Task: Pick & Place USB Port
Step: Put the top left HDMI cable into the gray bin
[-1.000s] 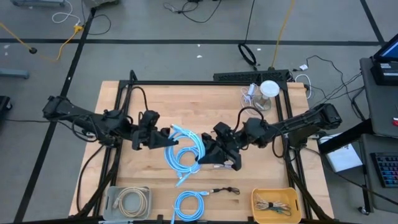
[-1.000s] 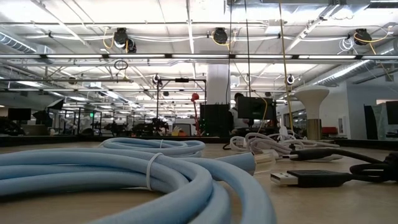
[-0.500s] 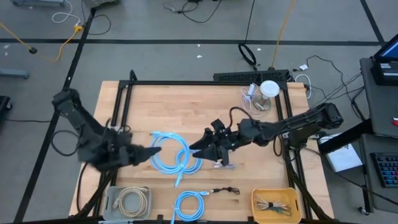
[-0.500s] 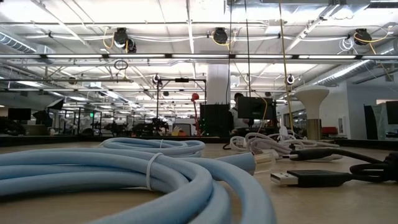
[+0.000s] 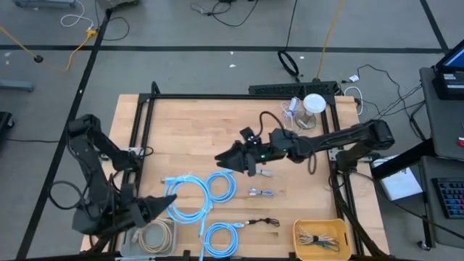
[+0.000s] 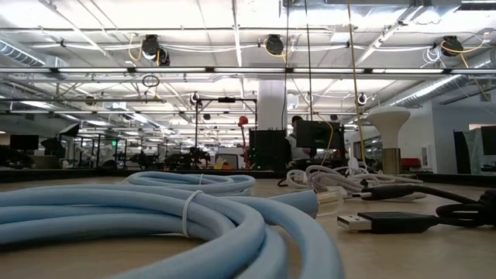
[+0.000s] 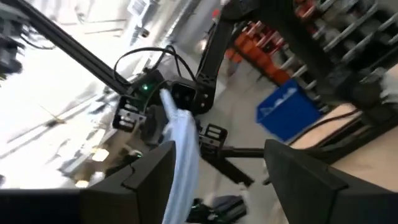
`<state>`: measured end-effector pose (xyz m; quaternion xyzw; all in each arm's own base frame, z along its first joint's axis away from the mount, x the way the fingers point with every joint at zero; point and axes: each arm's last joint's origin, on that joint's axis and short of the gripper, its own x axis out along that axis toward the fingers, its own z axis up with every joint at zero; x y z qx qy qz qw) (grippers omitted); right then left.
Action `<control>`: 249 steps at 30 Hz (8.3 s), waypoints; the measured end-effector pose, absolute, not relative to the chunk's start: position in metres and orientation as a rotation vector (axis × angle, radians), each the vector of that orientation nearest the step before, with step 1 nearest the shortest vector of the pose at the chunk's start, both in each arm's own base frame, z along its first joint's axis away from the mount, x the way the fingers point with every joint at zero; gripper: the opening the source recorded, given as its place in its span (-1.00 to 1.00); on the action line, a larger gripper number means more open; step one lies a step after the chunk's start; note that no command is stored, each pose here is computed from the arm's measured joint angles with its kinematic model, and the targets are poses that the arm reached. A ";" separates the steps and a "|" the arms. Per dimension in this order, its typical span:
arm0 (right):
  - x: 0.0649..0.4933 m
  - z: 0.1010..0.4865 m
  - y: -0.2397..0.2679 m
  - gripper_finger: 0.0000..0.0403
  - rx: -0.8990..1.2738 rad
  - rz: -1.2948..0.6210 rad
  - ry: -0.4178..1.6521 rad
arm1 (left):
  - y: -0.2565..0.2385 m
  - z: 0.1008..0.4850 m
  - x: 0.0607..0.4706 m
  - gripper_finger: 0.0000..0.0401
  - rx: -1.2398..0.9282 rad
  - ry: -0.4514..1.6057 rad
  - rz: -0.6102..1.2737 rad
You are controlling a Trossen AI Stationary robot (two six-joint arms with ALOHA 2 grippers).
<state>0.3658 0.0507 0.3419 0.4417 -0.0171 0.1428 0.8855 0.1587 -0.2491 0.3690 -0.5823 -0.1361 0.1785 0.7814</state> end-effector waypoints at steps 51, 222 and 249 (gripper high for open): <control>0.400 0.325 0.101 -0.87 1.011 0.677 0.217 | -0.253 0.401 0.087 -0.12 -1.110 -0.125 0.200; 0.409 0.397 0.126 -0.15 0.636 0.485 0.434 | -0.207 0.211 0.071 0.09 -1.063 1.128 0.289; 0.409 0.396 0.126 -0.15 0.643 0.484 0.438 | -0.209 0.213 0.071 0.30 -1.088 1.138 0.272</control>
